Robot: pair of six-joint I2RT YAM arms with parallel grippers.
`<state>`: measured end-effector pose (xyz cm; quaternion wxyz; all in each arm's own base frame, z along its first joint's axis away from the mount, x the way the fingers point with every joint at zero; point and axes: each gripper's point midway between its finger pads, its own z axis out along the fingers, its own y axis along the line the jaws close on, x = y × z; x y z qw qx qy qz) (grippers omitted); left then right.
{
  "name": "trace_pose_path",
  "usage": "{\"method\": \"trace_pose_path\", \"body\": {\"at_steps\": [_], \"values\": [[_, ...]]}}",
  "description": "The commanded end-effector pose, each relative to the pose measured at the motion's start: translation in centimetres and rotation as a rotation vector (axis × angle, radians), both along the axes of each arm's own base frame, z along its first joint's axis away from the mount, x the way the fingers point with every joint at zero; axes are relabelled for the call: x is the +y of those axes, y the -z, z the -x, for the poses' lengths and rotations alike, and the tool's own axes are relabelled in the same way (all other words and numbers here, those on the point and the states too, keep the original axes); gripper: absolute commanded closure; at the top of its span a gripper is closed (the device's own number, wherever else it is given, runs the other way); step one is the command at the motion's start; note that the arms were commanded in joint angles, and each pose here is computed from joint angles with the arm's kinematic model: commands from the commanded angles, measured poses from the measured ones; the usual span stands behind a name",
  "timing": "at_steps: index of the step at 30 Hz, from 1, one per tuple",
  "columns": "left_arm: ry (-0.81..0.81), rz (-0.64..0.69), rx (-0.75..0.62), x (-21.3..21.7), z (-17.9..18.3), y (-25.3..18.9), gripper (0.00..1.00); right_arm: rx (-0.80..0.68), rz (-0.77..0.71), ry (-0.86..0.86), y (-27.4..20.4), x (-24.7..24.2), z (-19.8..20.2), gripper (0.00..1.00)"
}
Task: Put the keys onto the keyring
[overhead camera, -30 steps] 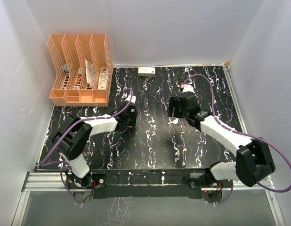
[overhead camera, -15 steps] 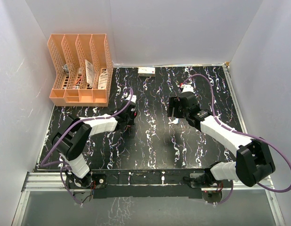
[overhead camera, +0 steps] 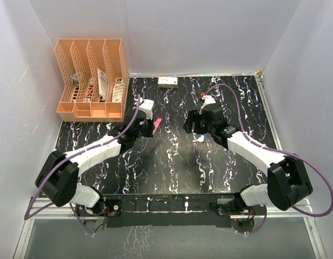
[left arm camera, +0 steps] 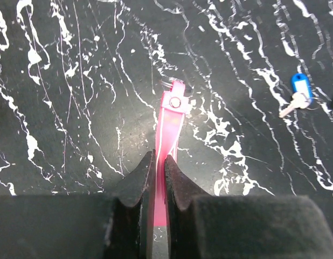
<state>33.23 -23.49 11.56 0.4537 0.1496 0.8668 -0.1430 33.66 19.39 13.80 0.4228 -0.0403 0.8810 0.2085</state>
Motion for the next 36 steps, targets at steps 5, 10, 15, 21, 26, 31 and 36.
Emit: {"method": "trace_pose_path", "body": {"at_steps": [5,10,15,21,26,31,36], "values": [[0.128,0.046,-0.088,-0.4,2.1,-2.8,1.00,-0.152,-0.156,-0.125,-6.0,3.1,-1.0,0.35],[0.189,0.056,-0.126,-0.8,2.6,-4.6,1.00,-0.217,-0.188,-0.158,-8.0,3.3,-0.4,0.37],[0.273,0.085,-0.153,-1.7,3.4,-6.4,1.00,-0.224,-0.205,-0.183,-8.6,3.7,0.0,0.37],[0.321,0.115,-0.183,-2.0,4.4,-8.1,1.00,-0.253,-0.210,-0.179,-9.4,3.4,0.3,0.39],[0.327,0.139,-0.197,-2.0,4.8,-9.3,1.00,-0.270,-0.206,-0.211,-9.5,3.5,0.8,0.44],[0.330,0.141,-0.162,-2.3,4.8,-9.3,1.00,-0.297,-0.197,-0.276,-9.6,4.0,1.5,0.52],[0.326,0.153,-0.122,-2.9,4.5,-8.9,1.00,-0.303,-0.173,-0.318,-9.9,4.5,1.7,0.58]]}}
